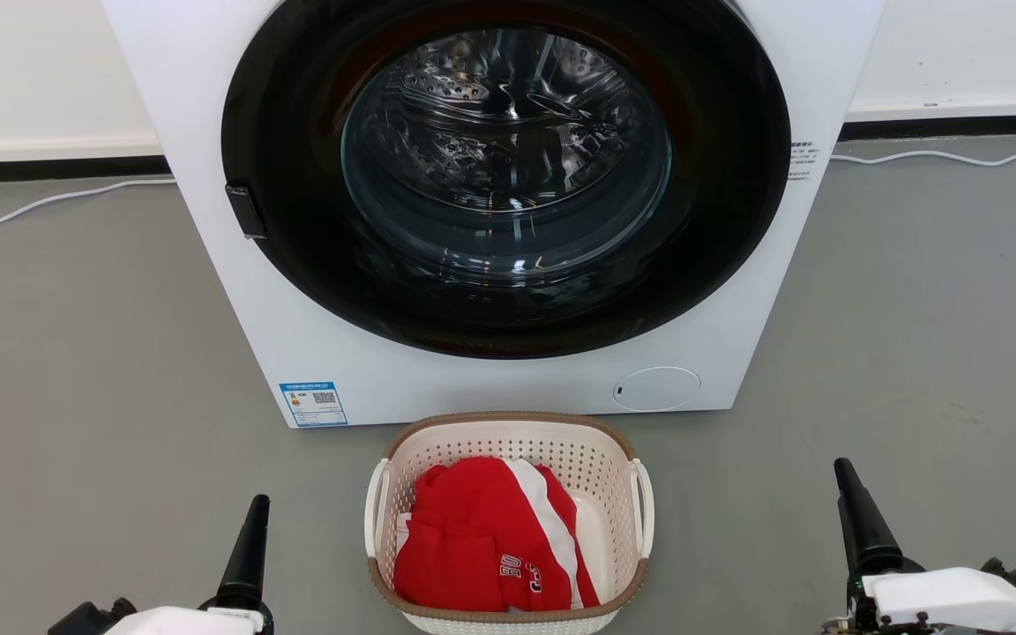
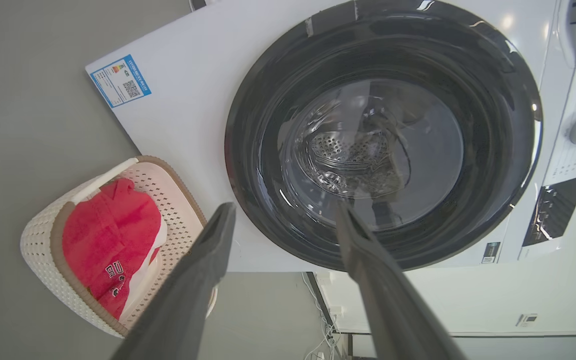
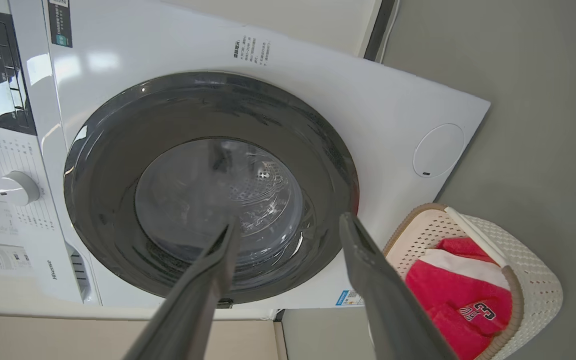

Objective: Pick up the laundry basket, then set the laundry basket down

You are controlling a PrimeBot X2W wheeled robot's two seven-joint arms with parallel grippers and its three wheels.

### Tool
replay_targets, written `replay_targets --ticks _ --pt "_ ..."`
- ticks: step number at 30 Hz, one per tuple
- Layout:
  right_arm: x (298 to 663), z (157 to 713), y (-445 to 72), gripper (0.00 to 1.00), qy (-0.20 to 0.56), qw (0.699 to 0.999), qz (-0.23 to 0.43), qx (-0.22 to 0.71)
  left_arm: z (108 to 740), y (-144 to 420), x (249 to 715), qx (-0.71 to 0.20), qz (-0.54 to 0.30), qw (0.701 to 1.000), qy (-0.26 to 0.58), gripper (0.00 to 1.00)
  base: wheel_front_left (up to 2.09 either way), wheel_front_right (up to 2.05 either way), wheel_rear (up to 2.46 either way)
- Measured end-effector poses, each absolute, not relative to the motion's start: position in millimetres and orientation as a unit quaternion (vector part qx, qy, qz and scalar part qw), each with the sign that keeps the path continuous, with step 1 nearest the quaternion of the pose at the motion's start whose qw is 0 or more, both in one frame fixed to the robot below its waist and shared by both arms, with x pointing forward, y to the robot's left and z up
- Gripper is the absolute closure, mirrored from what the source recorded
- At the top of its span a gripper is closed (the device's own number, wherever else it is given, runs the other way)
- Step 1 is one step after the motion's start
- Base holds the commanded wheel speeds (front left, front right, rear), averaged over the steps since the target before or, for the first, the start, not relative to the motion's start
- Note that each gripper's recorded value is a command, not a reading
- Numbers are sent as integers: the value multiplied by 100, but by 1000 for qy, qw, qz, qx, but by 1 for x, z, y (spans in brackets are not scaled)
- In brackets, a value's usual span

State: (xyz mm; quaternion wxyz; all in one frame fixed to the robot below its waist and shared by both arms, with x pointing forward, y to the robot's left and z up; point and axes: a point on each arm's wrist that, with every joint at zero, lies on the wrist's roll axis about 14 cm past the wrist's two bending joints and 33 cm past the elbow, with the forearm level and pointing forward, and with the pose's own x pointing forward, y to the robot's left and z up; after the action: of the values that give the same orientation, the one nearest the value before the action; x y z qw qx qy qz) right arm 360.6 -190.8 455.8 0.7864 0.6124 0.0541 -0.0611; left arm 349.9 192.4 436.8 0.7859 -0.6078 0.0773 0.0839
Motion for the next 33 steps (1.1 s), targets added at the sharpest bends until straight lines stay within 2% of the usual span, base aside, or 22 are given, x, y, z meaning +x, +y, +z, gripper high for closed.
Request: replay_targets --ticks 13,21,33 --pt "364 465 -188 0 53 874 -39 481 442 192 352 -522 76 846 78 0 0 0 0" --pt "365 468 -187 0 49 908 -31 414 447 192 353 -467 69 879 72 0 0 0 0" --pt "365 474 -186 0 37 939 -22 341 454 191 354 -402 59 912 62 0 0 0 0"
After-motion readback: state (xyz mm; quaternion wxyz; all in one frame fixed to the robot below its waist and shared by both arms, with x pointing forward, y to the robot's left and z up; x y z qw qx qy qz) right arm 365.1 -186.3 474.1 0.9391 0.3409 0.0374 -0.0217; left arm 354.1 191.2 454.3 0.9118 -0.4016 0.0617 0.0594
